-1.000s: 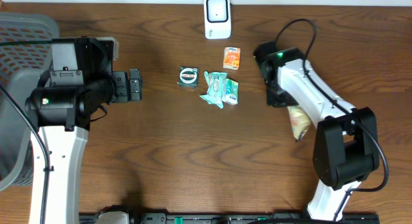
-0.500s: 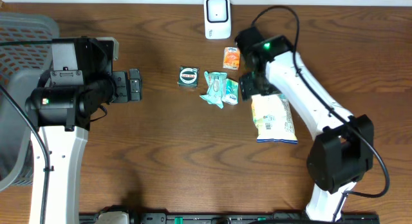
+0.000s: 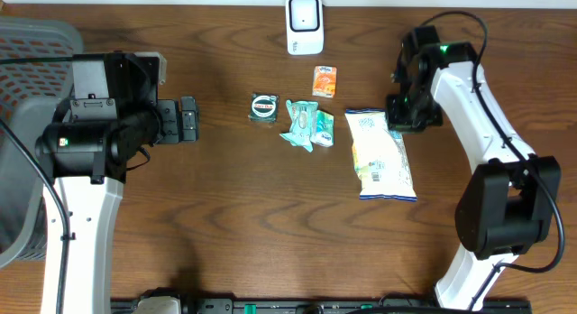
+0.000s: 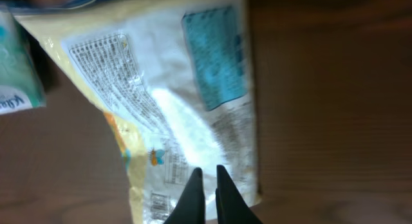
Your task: Scan the item barcode
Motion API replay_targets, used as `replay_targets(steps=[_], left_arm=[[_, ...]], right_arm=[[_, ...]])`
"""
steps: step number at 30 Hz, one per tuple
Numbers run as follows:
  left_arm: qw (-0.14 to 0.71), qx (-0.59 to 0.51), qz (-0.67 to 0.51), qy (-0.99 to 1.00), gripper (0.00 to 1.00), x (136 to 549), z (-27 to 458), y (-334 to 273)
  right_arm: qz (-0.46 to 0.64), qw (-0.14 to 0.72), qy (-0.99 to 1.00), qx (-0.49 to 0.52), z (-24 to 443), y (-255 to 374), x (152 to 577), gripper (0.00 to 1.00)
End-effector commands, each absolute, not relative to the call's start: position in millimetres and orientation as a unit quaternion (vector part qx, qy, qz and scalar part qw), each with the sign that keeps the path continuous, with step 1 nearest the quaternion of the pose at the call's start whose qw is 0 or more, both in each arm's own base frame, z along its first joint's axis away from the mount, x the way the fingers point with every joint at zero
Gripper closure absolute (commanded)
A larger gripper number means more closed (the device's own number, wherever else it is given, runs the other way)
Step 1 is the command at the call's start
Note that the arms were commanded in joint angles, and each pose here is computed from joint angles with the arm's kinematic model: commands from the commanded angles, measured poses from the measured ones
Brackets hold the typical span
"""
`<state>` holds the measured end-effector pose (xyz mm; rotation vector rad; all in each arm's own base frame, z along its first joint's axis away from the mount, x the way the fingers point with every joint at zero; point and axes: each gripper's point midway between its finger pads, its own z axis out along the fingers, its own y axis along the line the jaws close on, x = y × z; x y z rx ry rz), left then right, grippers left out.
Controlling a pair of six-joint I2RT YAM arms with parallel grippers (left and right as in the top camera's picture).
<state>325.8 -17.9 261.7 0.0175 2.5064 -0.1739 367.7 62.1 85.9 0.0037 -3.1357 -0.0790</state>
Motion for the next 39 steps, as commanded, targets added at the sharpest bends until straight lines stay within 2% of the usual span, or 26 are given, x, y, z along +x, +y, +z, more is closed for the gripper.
replay_targets(steps=[1, 8, 13, 17, 20, 26, 30, 39], left_arm=[[0.311, 0.009, -0.06, 0.948, 0.02, 326.6, 263.2, -15.1], [0.311, 0.009, -0.06, 0.948, 0.02, 326.6, 263.2, -15.1], [0.311, 0.009, -0.06, 0.948, 0.02, 326.6, 263.2, -15.1], [0.311, 0.009, -0.06, 0.948, 0.02, 326.6, 263.2, -15.1], [0.311, 0.009, -0.06, 0.948, 0.02, 326.6, 263.2, -15.1], [0.311, 0.009, -0.06, 0.948, 0.02, 326.6, 263.2, -15.1], [0.311, 0.009, -0.06, 0.948, 0.02, 326.6, 263.2, -15.1], [0.311, 0.009, -0.06, 0.948, 0.02, 326.6, 263.2, -15.1]], right_arm=[[-0.064, 0.042, -0.997, 0.026, 66.2, 76.9, 345.3, 0.99], [-0.054, 0.112, -0.992, 0.017, 17.5, 72.7, 294.6, 0.99], [-0.051, 0.118, -0.992, -0.018, 0.2, 72.7, 284.1, 0.99], [-0.071, 0.097, -0.993, -0.018, 19.5, 81.0, 300.0, 0.99], [-0.076, 0.069, -0.995, -0.014, 50.7, 84.4, 321.1, 0.99], [-0.072, -0.021, -0.997, -0.007, 88.7, 86.3, 372.0, 0.98], [-0.046, -0.053, -0.998, -0.007, 81.1, 77.7, 386.2, 0.96], [-0.059, -0.091, -0.993, -0.049, 31.0, 81.1, 392.5, 0.98]])
